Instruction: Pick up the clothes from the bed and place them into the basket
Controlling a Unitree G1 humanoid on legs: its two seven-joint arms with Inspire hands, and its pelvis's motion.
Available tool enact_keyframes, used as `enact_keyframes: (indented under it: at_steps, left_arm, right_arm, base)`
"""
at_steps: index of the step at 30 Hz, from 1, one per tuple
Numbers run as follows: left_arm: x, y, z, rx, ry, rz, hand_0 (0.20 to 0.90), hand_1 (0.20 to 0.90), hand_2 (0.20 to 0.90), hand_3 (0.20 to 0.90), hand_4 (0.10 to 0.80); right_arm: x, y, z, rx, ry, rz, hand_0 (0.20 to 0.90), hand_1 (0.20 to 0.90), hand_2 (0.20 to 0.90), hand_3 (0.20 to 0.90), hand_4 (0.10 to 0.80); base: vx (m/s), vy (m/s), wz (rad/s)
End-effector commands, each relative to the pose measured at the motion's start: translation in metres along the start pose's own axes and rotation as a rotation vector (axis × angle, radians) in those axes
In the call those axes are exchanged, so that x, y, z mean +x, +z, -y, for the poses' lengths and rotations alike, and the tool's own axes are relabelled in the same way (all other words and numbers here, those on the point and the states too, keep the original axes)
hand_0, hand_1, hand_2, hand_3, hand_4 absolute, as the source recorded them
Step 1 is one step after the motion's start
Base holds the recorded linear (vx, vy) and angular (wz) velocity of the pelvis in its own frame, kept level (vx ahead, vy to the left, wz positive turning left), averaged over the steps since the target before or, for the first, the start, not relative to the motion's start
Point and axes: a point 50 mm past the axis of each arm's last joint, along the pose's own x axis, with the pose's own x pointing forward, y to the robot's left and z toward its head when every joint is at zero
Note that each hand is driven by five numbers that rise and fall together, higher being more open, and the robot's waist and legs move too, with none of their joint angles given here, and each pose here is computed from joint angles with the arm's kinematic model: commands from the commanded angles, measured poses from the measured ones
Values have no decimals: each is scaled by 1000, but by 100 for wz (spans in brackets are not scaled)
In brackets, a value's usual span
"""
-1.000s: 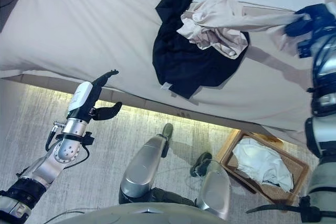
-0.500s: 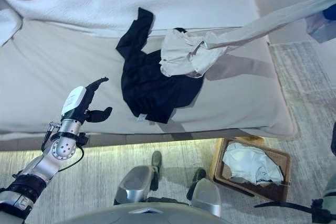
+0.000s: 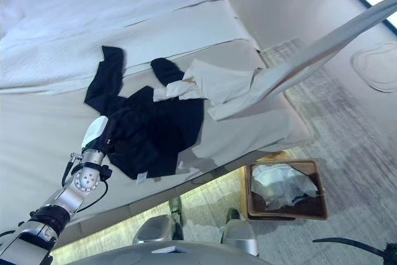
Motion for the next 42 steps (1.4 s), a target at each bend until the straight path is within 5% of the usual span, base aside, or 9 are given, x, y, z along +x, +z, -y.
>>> enact_keyframes:
  at_steps: [1,26,42]
  left_arm:
    - [-6,-9,-2,-34,41,-6,900,900,900,900,800]
    - [-10,-24,4,-24,44,-76,900,900,900,900,800]
    - [2,-14,-5,-5,50,-38,900,900,900,900,800]
  right_arm:
    - [-14,41,54,-66,-177,165,300,300,300,200,100]
    - [-50,13,143,-86,-426,95,300,300,300,200,100]
    - [-51,-28,110,-70,-107,61,300,300,300,200,100]
  base:
    - [2,-20,-31]
    - [-1,-19,-19]
    - [-4,-3,-1]
